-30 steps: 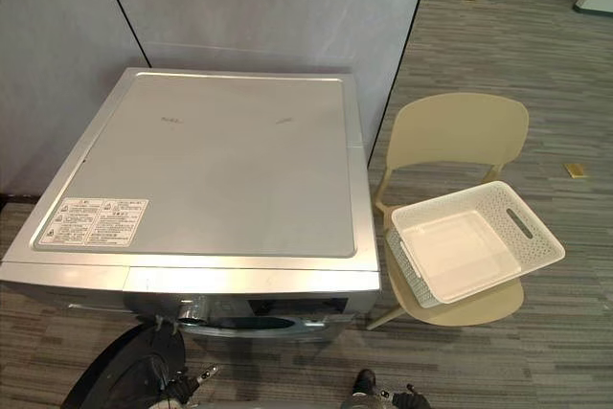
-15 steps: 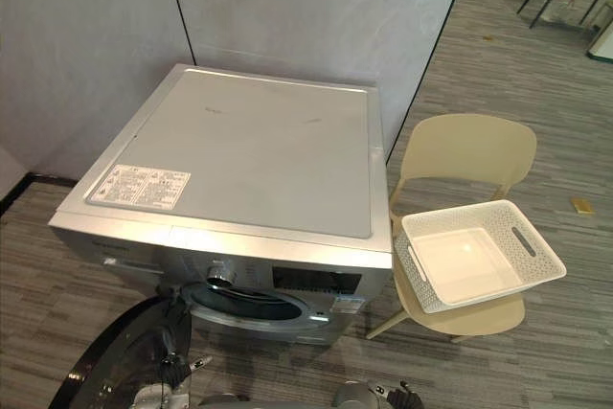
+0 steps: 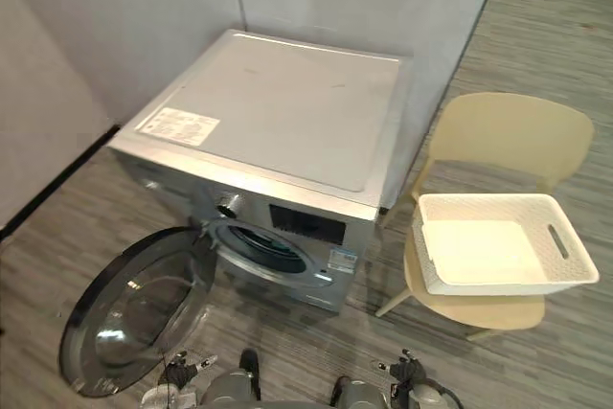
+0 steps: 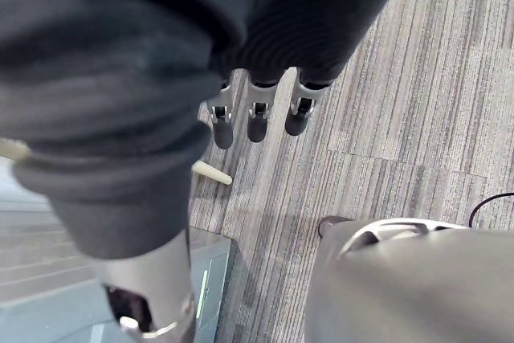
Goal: Pick up the laundry basket with both hands and put the clothes into the washing machine.
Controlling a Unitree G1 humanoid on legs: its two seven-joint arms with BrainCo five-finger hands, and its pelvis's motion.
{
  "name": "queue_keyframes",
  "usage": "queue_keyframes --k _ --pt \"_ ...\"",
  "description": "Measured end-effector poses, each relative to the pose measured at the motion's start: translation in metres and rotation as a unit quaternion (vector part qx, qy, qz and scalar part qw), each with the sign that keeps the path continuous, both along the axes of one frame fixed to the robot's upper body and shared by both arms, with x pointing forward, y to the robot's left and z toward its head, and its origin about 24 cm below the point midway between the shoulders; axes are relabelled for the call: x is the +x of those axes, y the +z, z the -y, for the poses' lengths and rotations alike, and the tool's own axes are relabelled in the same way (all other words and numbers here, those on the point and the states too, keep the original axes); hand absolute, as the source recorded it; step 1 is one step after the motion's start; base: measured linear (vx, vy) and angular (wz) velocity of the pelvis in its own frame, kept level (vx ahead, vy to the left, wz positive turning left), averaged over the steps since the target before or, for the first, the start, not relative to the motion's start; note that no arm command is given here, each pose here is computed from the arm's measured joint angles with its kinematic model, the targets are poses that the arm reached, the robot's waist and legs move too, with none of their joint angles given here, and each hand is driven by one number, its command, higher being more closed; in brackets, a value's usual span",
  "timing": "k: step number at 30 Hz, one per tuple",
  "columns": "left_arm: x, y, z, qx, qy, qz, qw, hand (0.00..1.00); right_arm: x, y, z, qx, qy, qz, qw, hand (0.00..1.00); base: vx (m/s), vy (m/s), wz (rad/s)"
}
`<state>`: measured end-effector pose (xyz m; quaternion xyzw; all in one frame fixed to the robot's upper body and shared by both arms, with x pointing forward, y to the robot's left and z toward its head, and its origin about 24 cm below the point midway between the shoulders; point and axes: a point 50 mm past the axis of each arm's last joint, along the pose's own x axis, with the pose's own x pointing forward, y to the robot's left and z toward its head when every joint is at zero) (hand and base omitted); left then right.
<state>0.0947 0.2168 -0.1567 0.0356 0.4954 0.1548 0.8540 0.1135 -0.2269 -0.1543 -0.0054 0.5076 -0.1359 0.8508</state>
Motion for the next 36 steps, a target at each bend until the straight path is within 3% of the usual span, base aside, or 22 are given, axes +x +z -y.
queue_keyframes --k 5,10,15,19,24,29,33,36 --pt "-0.014 -0.004 0.004 -0.006 0.005 -0.018 1.0 0.0 -0.016 -0.003 0.006 0.005 -0.05 -0.009 0.999 0.0 -0.14 0.165 0.36" --pt "-0.019 -0.003 -0.001 0.009 0.005 -0.024 1.0 0.0 -0.036 -0.01 -0.006 0.027 -0.079 -0.028 0.996 0.0 -0.15 0.212 0.46" --pt "0.004 0.0 0.017 -0.004 -0.026 0.008 1.0 0.0 -0.045 -0.01 0.0 0.024 -0.103 -0.033 0.994 0.0 -0.25 0.186 0.14" --pt "0.038 0.029 0.014 0.023 -0.017 0.126 0.992 0.0 -0.047 -0.01 0.003 0.022 -0.104 -0.035 0.994 0.0 -0.27 0.081 0.18" --pt "0.051 0.094 -0.037 0.094 0.134 0.305 0.938 0.0 -0.058 -0.01 0.004 0.012 -0.085 -0.049 0.995 0.0 -0.1 -0.069 0.01" --pt "0.032 0.13 -0.097 0.202 0.284 0.349 0.87 0.0 -0.055 -0.009 0.005 -0.001 -0.037 -0.055 0.998 0.0 0.08 -0.076 -0.06" --pt "0.051 0.159 -0.125 0.248 0.308 0.388 0.833 0.0 -0.047 -0.007 0.006 -0.008 0.006 -0.051 0.999 0.0 0.12 -0.046 0.06" --pt "0.07 0.201 -0.17 0.306 0.333 0.414 0.79 0.0 -0.032 -0.004 -0.002 -0.012 0.06 -0.031 0.998 0.0 0.03 -0.022 -0.04"
